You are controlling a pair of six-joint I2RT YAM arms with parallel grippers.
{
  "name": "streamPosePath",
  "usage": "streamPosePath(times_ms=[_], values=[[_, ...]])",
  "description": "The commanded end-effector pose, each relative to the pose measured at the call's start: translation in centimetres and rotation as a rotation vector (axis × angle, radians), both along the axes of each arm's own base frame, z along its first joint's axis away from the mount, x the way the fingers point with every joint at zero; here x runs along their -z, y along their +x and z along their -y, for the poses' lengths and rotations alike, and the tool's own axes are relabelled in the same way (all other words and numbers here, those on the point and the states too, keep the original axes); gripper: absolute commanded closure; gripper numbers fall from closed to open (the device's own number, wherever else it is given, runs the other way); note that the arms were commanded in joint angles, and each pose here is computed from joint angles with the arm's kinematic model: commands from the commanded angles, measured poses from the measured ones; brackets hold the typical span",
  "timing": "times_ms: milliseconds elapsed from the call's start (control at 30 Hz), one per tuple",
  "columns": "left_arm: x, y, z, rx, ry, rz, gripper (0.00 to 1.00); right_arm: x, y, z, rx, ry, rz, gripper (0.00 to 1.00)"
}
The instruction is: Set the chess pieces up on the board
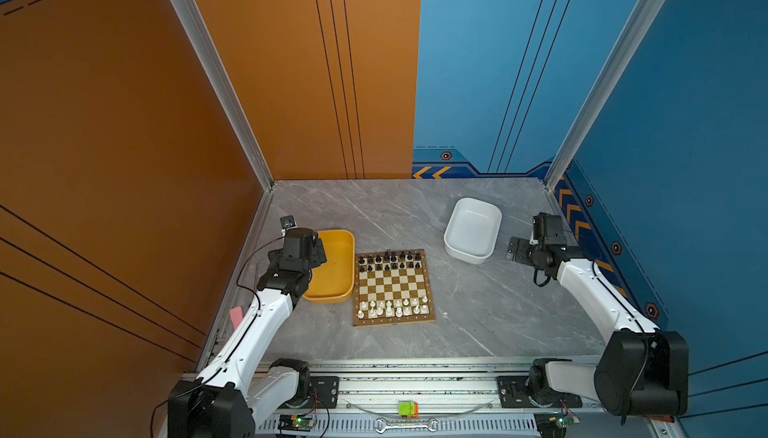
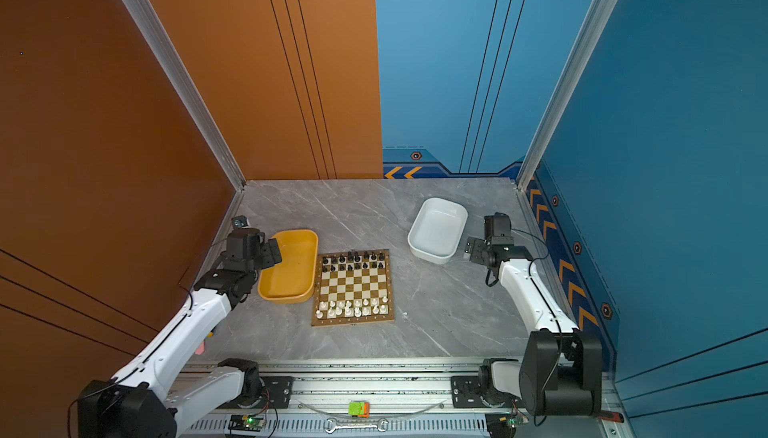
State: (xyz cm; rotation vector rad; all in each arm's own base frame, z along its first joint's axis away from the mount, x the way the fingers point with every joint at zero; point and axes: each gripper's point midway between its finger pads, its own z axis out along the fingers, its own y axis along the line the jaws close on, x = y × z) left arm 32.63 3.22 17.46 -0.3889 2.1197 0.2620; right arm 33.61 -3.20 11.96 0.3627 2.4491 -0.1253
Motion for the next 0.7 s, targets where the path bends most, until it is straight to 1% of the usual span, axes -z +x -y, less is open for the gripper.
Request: streamPosePath(times_ms=[0, 100, 233, 433, 533, 667], values=[[-1.3, 1.2, -0.6, 0.025, 0.059, 0.156, 0.05, -1.6, 2.2, 0.8, -0.005, -0.066, 0.195, 0.0], [0.6, 1.2, -1.2, 0.022, 0.052, 0.16, 0.05, 0.2, 2.0, 0.8, -0.006, -0.066, 0.188, 0.0], [2.8, 1.9, -1.3, 0.052, 0.021, 0.117, 0.05, 1.9, 1.8, 0.7, -0.014, -0.064, 0.189, 0.0], [3.9, 3.2, 0.1, 0.14, -0.013, 0.103, 0.06, 3.9, 1.6, 0.5, -0.018, -0.047, 0.199, 0.0], [4.3, 3.8, 1.1, 0.181, -0.042, 0.104, 0.06, 4.2, 1.8, 0.6, -0.012, -0.041, 0.201, 0.0], [4.2, 4.5, 2.9, 0.255, 0.002, 0.098, 0.06, 3.7, 2.5, 0.9, -0.004, -0.042, 0.24, 0.0]])
